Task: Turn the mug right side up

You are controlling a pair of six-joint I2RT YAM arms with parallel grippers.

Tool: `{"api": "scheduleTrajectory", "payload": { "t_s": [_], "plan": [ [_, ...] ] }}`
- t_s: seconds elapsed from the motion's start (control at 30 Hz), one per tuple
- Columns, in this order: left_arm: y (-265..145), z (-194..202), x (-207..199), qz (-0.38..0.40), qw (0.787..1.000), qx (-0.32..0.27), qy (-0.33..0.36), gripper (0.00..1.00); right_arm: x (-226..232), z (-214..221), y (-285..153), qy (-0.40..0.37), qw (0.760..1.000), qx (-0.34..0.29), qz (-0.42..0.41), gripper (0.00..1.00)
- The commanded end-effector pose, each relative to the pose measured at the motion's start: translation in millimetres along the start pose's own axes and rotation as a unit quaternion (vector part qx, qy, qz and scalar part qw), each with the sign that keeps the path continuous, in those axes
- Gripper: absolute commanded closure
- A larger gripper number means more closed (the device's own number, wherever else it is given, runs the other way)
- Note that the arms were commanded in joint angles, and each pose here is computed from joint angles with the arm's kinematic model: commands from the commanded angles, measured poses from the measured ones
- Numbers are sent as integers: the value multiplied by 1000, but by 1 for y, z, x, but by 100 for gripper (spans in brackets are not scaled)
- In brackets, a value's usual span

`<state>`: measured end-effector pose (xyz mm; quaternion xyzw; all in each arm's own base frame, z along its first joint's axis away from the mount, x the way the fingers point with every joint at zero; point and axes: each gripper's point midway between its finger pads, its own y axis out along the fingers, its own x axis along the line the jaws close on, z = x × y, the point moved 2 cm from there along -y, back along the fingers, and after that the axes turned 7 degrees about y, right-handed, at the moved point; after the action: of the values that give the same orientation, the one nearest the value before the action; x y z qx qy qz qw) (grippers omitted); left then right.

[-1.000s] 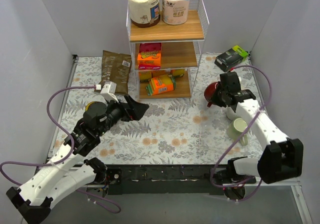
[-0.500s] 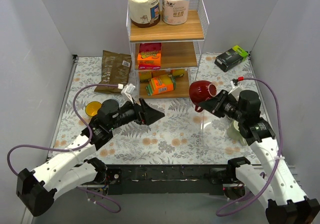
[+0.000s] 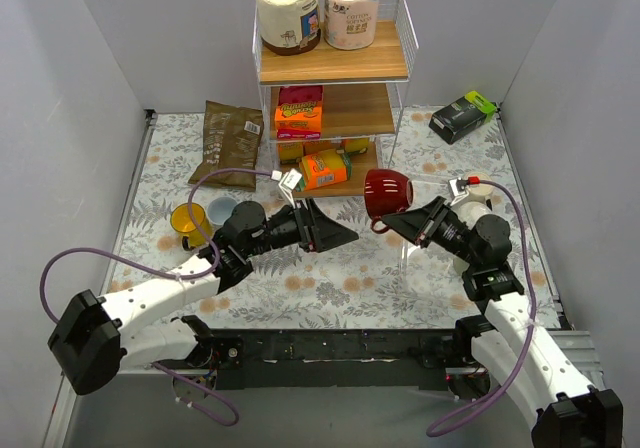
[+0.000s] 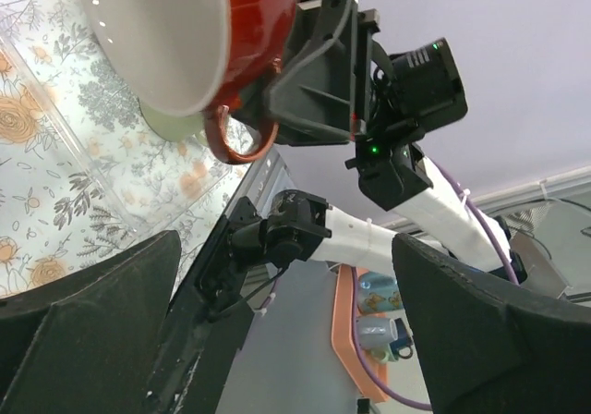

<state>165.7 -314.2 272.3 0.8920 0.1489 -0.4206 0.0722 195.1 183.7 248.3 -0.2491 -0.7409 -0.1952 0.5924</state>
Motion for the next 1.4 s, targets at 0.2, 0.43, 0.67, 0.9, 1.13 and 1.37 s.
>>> {"api": "scheduleTrajectory", "payload": {
  "t_s": [0.2, 0.43, 0.67, 0.9, 1.13, 1.37],
  "plan": [
    [39, 0, 3, 24, 995, -23, -98, 16, 79, 2, -14, -79, 978, -16, -191, 99],
    [54, 2, -15, 86, 993, -19, -78, 23, 74, 5, -18, -66, 976, -20, -207, 99],
    [50, 5, -18, 114, 990, -40, -76, 25, 69, 10, -21, -56, 975, -13, -215, 99],
    [63, 5, -18, 121, 987, -27, -97, 42, 70, 14, -25, -78, 970, -10, -231, 99],
    [65, 3, -19, 128, 985, -32, -113, 54, 66, 21, -28, -104, 964, 4, -243, 99],
    [67, 2, -23, 143, 981, -31, -126, 58, 54, 32, -31, -122, 962, 28, -244, 99]
  ]
}}
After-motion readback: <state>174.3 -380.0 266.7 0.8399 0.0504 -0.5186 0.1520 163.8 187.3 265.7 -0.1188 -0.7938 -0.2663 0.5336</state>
